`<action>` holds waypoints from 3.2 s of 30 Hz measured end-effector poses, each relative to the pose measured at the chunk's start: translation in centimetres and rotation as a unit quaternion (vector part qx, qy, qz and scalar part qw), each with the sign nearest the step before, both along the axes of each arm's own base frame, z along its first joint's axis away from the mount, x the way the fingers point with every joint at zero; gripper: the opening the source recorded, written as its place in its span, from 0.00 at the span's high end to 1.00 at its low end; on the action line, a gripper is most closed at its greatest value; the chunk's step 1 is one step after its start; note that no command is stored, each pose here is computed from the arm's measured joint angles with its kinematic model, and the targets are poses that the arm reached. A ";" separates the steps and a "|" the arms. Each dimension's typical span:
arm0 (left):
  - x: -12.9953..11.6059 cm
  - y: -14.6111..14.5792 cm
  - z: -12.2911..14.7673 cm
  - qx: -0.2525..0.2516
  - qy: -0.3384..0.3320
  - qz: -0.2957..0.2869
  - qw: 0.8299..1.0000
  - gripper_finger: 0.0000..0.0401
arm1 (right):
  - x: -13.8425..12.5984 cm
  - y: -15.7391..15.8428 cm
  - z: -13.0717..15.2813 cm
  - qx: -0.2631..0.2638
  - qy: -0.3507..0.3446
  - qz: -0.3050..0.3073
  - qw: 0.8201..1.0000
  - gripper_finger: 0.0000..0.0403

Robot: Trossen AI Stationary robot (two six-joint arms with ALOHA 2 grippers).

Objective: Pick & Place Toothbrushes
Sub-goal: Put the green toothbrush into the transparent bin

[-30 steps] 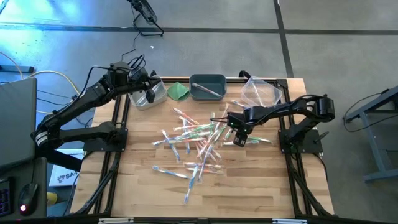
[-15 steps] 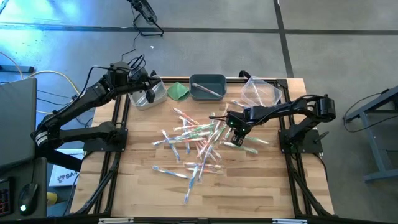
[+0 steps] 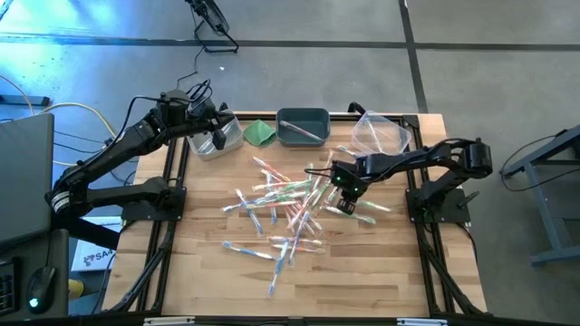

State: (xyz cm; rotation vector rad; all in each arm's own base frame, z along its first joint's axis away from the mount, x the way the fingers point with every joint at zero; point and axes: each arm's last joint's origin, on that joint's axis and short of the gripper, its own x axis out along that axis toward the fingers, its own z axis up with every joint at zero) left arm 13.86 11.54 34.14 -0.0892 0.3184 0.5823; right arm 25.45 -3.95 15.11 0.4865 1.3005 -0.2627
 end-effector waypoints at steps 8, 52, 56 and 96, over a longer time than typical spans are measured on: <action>0.0 0.0 0.0 0.000 0.000 0.000 1.000 1.00 | -1.2 -0.4 4.1 -0.031 -0.086 -0.031 0.995 0.99; 0.0 0.0 0.0 0.001 -0.002 0.000 1.000 1.00 | -6.5 -2.9 14.3 -0.245 -0.340 -0.173 0.891 0.99; 0.0 0.0 0.0 0.001 -0.002 0.000 1.000 1.00 | -6.7 -3.8 14.6 -0.274 -0.339 -0.169 0.884 0.99; 0.0 0.0 0.0 -0.001 -0.001 0.001 1.000 1.00 | -6.5 -13.6 6.6 -0.361 -0.038 -0.081 0.928 0.99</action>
